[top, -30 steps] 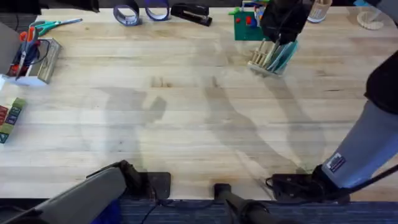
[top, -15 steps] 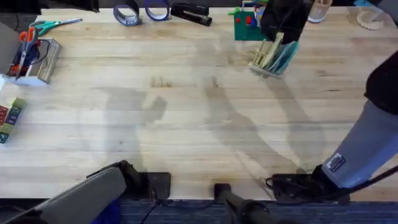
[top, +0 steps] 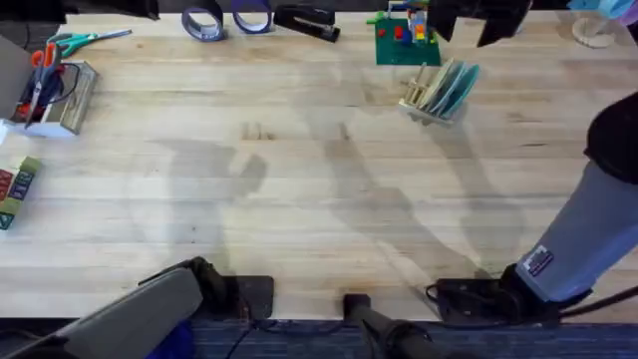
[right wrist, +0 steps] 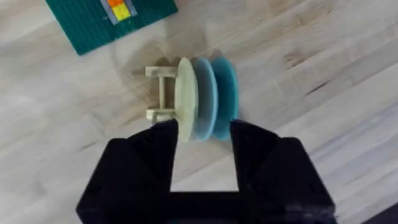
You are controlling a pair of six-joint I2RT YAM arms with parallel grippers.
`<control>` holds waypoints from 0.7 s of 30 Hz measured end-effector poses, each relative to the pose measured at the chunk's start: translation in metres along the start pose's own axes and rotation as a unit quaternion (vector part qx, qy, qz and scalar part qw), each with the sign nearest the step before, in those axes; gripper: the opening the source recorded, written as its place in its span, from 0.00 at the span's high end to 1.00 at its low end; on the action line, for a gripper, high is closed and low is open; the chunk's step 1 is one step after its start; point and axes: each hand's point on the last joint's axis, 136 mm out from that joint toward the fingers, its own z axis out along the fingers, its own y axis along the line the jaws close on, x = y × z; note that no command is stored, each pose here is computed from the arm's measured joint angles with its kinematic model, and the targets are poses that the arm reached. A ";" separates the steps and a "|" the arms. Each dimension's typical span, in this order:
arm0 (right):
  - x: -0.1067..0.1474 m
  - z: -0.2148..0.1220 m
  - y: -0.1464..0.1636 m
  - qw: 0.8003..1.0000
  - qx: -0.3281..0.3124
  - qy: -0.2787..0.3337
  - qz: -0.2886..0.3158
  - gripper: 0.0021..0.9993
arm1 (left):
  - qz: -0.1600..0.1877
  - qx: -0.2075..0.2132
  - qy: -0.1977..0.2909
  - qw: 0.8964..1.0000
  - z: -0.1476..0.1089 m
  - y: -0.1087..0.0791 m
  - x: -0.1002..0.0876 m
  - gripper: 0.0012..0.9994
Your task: Pick up the plates from the table one by one and place each into a slot on the dish rack.
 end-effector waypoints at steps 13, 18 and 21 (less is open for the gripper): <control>0.021 -0.032 0.010 0.989 -0.006 0.003 -0.149 0.01 | 0.000 0.000 0.000 1.000 0.000 0.000 0.000 0.01; 0.036 -0.036 0.005 0.982 0.008 0.023 -0.185 0.01 | 0.000 0.000 0.000 1.000 0.000 0.000 0.000 0.01; 0.036 -0.039 0.004 0.982 0.006 0.021 -0.188 0.01 | 0.000 0.000 0.000 1.000 0.000 0.000 0.000 0.01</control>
